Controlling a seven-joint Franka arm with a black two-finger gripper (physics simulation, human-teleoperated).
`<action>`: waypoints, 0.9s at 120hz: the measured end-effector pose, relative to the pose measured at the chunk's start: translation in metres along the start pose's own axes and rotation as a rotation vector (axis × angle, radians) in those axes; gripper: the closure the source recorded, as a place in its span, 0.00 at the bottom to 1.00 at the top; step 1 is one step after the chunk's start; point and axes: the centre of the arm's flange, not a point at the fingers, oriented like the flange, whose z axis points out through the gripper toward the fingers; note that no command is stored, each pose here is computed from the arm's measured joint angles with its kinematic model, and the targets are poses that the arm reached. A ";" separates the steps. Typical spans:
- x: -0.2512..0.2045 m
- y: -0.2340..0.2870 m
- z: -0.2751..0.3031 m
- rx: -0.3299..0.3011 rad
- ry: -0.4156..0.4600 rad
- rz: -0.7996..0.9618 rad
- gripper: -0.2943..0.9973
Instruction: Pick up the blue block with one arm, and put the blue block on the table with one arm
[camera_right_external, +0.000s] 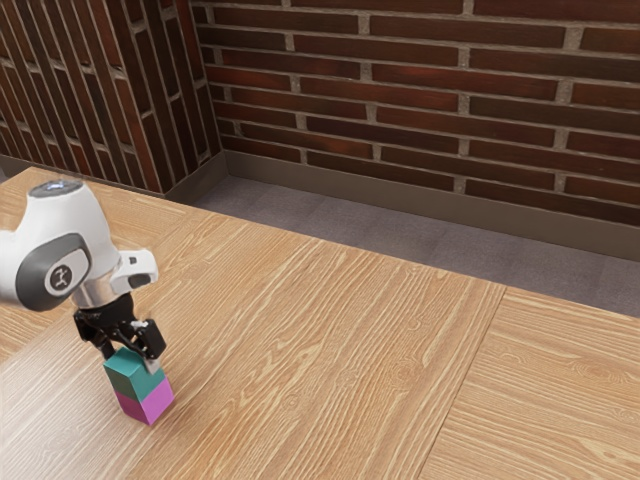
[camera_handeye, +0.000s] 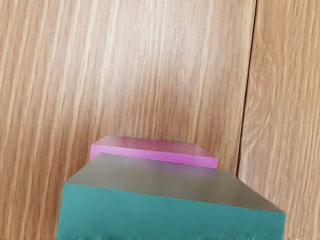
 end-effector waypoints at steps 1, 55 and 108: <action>0.000 0.000 0.000 0.000 -0.001 0.000 0.23; -0.010 -0.006 0.011 -0.005 -0.019 -0.005 0.23; 0.005 -0.005 -0.008 0.041 0.022 0.016 0.48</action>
